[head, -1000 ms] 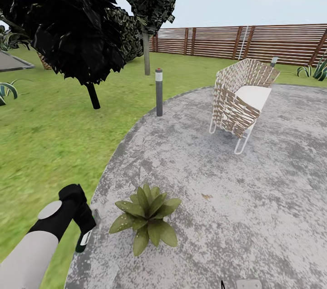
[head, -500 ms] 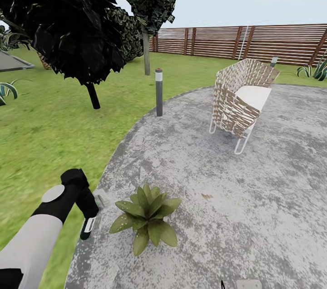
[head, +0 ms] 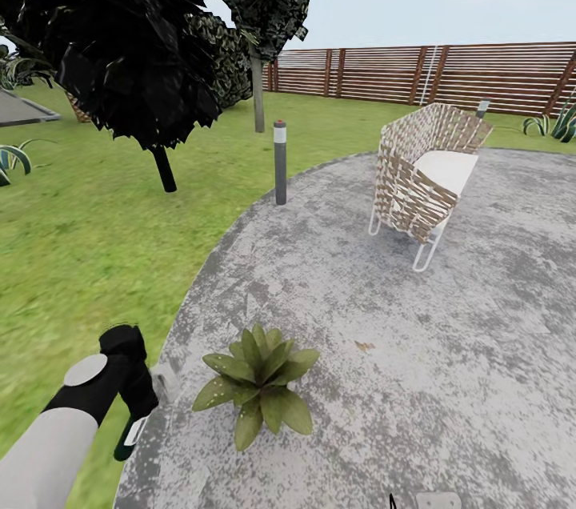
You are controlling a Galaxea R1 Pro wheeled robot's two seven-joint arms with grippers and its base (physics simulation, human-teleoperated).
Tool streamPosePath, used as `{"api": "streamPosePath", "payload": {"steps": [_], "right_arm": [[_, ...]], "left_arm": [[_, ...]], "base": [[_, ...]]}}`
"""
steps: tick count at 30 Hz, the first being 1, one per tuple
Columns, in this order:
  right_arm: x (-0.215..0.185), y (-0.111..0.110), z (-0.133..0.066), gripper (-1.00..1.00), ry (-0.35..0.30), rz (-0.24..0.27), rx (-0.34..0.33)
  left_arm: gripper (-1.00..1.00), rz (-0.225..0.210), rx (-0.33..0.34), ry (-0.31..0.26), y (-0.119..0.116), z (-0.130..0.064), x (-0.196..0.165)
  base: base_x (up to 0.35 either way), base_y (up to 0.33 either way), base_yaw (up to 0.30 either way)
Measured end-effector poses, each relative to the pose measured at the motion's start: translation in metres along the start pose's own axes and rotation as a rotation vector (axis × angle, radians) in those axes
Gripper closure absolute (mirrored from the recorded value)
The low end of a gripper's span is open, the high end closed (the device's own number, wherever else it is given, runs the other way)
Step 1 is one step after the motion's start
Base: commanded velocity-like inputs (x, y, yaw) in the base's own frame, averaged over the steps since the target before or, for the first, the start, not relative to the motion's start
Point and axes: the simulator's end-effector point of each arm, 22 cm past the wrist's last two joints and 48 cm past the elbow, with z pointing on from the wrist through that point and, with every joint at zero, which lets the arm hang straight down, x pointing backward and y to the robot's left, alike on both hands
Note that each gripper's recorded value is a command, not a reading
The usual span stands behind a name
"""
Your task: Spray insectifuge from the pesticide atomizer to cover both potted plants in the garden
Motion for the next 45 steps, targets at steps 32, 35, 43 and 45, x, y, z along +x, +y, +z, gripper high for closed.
{"api": "streamPosePath", "payload": {"steps": [32,35,43,45], "right_arm": [[-0.050,-0.027,0.015,-1.00,-0.118,-0.014,0.044],[-0.050,-0.027,0.015,-1.00,-0.118,-0.014,0.044],[-0.050,-0.026,0.015,-1.00,-0.118,-0.015,0.042],[-0.050,-0.026,0.015,-1.00,-0.117,-0.015,0.041]], "left_arm": [[1.00,-0.059,-0.064,-0.018,0.005,0.026,0.010],[1.00,-0.059,-0.057,-0.001,0.003,0.031,0.017],[1.00,-0.060,-0.094,0.040,0.001,0.051,0.036],[1.00,-0.058,-0.104,0.036,0.001,0.052,0.033]], "base": [[0.000,0.000,0.000],[0.000,0.000,0.000],[0.000,0.000,0.000],[0.000,0.000,0.000]]}}
